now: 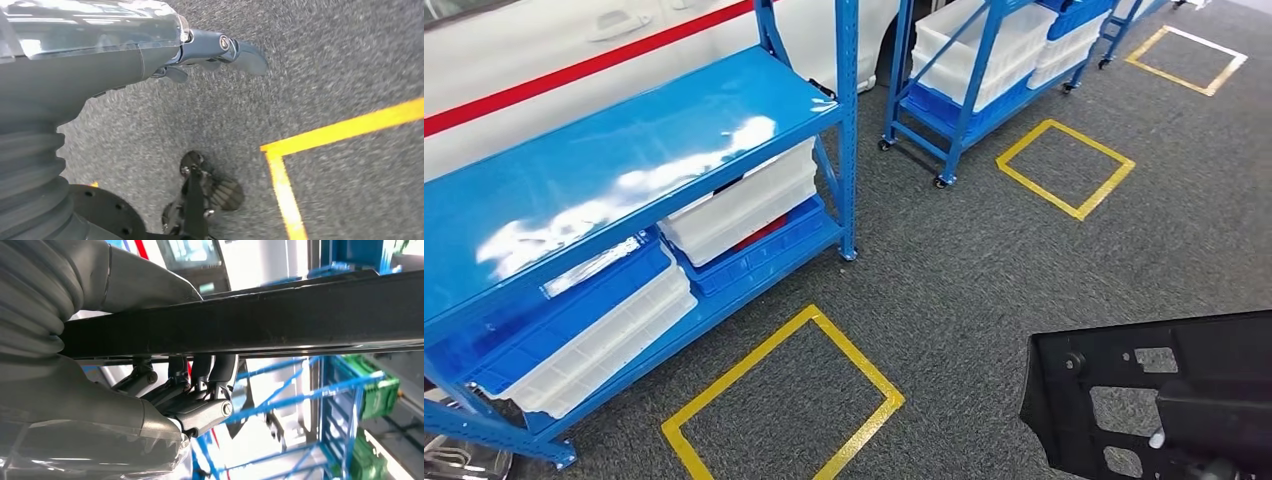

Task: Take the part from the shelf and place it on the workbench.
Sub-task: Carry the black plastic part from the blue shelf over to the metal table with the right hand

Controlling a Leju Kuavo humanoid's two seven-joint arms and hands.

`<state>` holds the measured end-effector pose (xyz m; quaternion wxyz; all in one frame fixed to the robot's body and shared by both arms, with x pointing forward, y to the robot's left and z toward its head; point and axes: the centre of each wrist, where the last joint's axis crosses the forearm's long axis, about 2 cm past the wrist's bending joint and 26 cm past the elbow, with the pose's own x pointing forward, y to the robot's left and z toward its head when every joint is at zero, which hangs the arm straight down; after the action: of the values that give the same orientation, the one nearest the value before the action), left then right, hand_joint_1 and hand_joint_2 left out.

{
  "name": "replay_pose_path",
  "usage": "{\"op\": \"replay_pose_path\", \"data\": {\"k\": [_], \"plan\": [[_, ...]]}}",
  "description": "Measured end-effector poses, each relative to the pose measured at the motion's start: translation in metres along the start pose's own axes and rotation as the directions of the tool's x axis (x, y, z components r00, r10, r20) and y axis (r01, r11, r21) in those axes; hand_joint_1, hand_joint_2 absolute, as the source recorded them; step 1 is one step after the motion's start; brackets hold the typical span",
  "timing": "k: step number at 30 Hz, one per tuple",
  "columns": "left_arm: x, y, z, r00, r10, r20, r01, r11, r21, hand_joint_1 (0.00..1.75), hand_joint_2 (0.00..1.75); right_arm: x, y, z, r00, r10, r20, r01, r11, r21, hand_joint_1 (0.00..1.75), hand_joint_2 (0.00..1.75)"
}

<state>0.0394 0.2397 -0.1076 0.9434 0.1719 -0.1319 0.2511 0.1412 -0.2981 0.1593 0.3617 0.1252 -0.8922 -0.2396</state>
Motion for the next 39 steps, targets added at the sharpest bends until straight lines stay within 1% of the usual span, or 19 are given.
{"op": "replay_pose_path", "data": {"k": [5,9,16,23,28,39], "plan": [[-0.003,-0.009,0.005,1.0,-0.017,0.001,0.017,1.0,-0.017,0.0,1.75,-0.004,0.003,-0.002,1.0,0.011,-0.015,-0.011,1.0,-0.001,1.75,1.75],[-0.003,-0.015,0.008,0.999,-0.035,0.019,0.036,0.999,-0.038,0.0,1.75,-0.005,0.003,-0.002,0.999,0.03,-0.015,-0.03,1.0,-0.005,1.75,1.75],[-0.009,-0.014,0.009,0.998,-0.06,0.02,0.062,0.996,-0.061,0.0,1.75,-0.005,0.002,-0.003,0.999,0.036,-0.015,-0.036,0.999,-0.005,1.75,1.75],[-0.006,-0.016,0.009,0.996,-0.08,0.036,0.083,0.993,-0.083,0.0,1.75,-0.003,0.006,-0.001,0.998,0.049,-0.029,-0.048,0.999,0.019,1.75,1.75],[-0.008,-0.016,0.01,0.996,-0.083,0.027,0.084,0.994,-0.072,0.0,1.75,-0.006,0.012,-0.001,0.998,0.06,-0.032,-0.058,0.997,0.048,1.75,1.75],[-0.004,-0.019,0.01,0.998,-0.066,0.002,0.066,0.997,-0.028,0.0,1.75,-0.017,0.025,0.002,0.998,0.006,-0.062,-0.001,0.997,0.08,1.75,1.75]]}}
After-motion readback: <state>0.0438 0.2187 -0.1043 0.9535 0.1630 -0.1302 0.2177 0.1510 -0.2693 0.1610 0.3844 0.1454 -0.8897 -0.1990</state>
